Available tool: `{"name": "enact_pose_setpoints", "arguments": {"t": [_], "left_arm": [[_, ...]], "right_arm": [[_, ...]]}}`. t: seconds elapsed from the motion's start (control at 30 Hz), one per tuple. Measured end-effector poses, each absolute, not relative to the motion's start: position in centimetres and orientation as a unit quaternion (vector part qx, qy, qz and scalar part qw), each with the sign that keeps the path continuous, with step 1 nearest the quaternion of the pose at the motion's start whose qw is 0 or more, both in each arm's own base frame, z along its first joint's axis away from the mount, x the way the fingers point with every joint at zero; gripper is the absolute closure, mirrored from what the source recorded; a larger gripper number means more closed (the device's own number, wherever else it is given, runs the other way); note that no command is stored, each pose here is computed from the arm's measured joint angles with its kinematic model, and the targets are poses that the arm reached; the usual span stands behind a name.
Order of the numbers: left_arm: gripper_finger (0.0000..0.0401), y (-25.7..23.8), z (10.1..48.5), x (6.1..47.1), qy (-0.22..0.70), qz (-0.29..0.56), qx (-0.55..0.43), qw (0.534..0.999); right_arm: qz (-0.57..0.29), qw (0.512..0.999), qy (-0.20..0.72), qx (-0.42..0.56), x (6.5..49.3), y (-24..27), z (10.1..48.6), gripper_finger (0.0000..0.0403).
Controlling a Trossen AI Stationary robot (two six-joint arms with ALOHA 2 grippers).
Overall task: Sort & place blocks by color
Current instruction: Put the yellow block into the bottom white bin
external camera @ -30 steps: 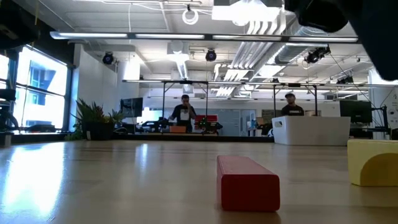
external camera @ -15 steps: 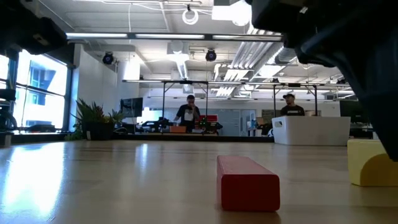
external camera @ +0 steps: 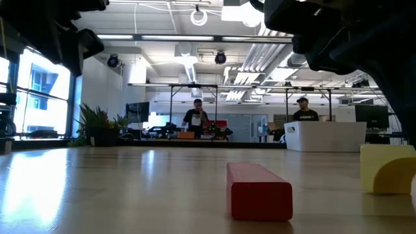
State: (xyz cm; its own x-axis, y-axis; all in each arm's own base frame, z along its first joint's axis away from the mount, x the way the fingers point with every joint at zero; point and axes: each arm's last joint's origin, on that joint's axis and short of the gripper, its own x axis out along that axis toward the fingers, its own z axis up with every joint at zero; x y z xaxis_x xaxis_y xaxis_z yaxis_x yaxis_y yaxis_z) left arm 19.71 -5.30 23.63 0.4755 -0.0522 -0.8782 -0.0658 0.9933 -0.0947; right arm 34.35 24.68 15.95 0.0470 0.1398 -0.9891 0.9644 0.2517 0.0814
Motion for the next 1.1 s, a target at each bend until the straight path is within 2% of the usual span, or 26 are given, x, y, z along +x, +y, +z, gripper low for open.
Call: {"name": "enact_pose_setpoints", "arguments": {"t": [0.33,0.63,0.87,1.1], "left_arm": [[0.0229,-3.3,23.6,20.2,0.507,0.051,-0.080,0.857],[0.0229,-2.4,23.6,20.3,0.505,0.063,-0.078,0.857],[0.0223,-2.0,23.6,20.4,0.506,0.053,-0.057,0.859],[0.0191,-2.4,24.0,21.0,0.482,0.003,-0.082,0.873]], "right_arm": [[-0.340,0.566,0.575,0.484,35.9,23.8,16.5,0.0300],[-0.354,0.588,0.572,0.450,36.7,22.5,18.7,0.0300],[-0.340,0.644,0.540,0.421,38.1,21.3,21.7,0.0300],[-0.289,0.710,0.535,0.354,40.2,18.3,24.2,0.0298]]}}
